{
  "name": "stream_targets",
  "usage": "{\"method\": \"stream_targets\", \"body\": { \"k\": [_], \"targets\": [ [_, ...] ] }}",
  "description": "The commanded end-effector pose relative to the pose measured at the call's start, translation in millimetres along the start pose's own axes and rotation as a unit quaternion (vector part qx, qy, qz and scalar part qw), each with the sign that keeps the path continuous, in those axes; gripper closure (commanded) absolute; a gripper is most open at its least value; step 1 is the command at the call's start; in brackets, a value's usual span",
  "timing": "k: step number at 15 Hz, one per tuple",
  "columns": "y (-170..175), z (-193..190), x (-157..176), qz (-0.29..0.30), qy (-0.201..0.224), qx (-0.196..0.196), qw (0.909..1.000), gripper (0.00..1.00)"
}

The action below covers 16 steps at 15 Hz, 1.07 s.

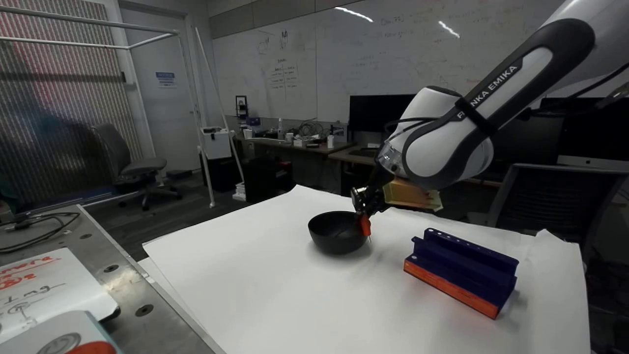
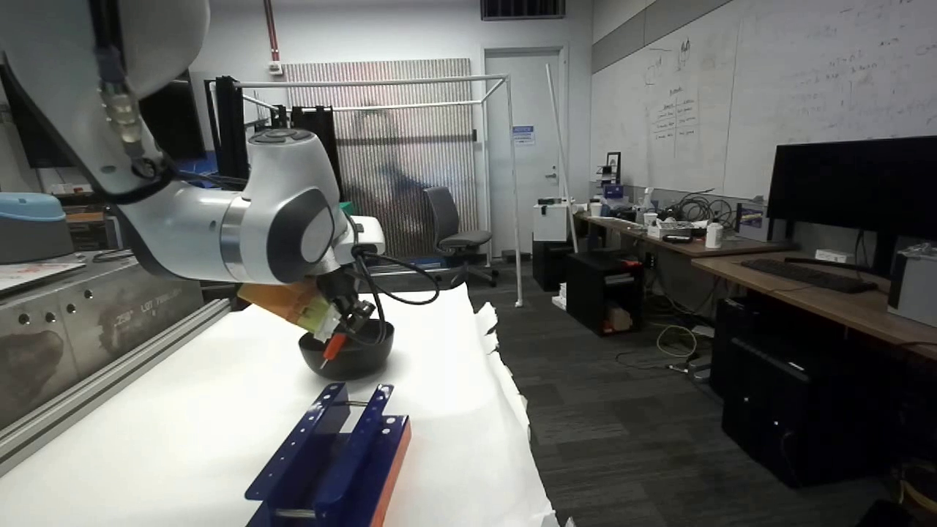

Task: Pick up the orange object and put it in the black bowl.

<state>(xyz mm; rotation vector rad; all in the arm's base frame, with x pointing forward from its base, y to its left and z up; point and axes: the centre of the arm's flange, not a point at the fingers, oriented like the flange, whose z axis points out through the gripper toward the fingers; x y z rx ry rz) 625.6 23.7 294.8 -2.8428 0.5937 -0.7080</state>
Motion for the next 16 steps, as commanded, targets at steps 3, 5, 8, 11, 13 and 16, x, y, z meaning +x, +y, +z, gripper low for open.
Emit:
{"method": "stream_targets", "body": {
  "k": [3, 5, 8, 11, 13, 16],
  "targets": [
    [-9.2, 8.9, 0.2, 0.016, 0.001, 0.015, 0.9998, 0.37],
    [-11.3, -3.4, -0.5, 0.019, -0.006, 0.021, 0.9996, 0.23],
    [-17.3, -34.7, -0.3, 0.021, -0.011, 0.029, 0.9993, 0.01],
    [-25.3, -80.0, 3.4, 0.031, -0.048, 0.026, 0.998, 0.0],
    [-29.0, -116.5, 0.0, 0.033, -0.111, 0.019, 0.993, 0.0],
    [-33.0, -166.8, -15.5, 0.011, -0.188, 0.012, 0.982, 0.01]
  ]
}}
